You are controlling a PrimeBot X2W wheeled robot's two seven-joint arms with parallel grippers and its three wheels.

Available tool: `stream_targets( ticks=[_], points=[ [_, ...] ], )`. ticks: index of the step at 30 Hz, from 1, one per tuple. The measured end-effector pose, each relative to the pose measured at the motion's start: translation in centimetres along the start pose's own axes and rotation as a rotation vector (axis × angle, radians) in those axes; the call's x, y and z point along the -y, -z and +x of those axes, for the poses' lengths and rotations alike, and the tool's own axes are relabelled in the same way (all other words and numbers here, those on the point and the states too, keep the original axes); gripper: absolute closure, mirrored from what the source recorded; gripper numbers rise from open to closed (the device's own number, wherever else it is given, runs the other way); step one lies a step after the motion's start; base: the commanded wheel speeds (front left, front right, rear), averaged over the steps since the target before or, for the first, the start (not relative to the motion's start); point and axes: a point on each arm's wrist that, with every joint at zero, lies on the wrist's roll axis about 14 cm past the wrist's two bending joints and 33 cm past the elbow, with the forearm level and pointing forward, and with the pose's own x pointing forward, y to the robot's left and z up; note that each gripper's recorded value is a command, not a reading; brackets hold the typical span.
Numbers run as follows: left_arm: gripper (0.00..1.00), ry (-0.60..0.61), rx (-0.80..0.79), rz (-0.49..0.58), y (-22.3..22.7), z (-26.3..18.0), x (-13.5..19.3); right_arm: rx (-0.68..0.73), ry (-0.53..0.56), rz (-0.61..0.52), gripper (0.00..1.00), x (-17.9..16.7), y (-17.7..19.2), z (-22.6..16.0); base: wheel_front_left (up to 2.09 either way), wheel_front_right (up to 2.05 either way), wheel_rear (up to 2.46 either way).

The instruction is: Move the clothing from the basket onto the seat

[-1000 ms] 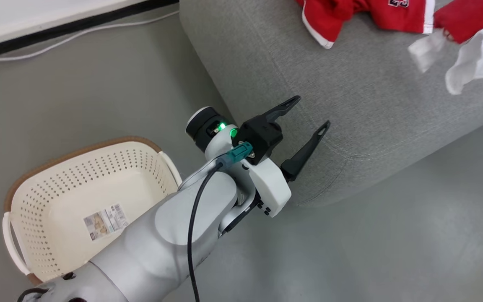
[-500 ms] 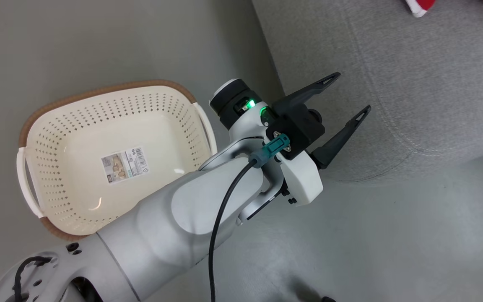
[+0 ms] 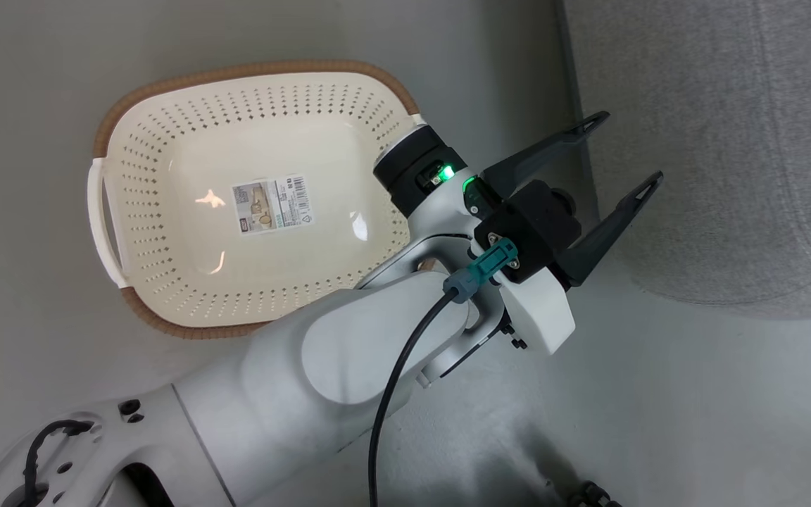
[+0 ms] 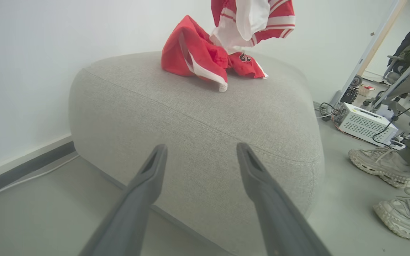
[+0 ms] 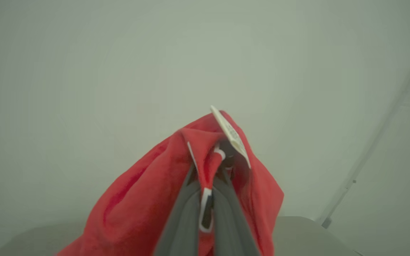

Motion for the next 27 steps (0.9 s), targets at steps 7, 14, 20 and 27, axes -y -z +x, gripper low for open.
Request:
stream_targets(
  ticks=[7,14,20,27],
  points=[
    [0.00,-0.063,-0.024,-0.026,1.7,-1.2,-2.0,-0.178,-0.109,0.095,1.00,-7.0,8.1,-0.5,0.00,0.00,0.00],
    [0.00,-0.071,-0.027,-0.021,1.6,-1.5,-2.2,-0.344,-0.104,0.146,1.00,-7.7,13.3,-3.2,0.00,0.00,0.00],
    [0.00,-0.065,-0.022,-0.012,1.0,-1.4,-1.8,-0.433,-0.048,0.181,0.00,-5.9,15.4,-5.6,0.00,0.00,0.00],
    [0.00,-0.071,-0.011,0.014,-0.3,-1.4,-1.5,-0.483,-0.082,0.203,0.00,-6.5,15.9,-8.0,0.00,0.00,0.00]
  ],
)
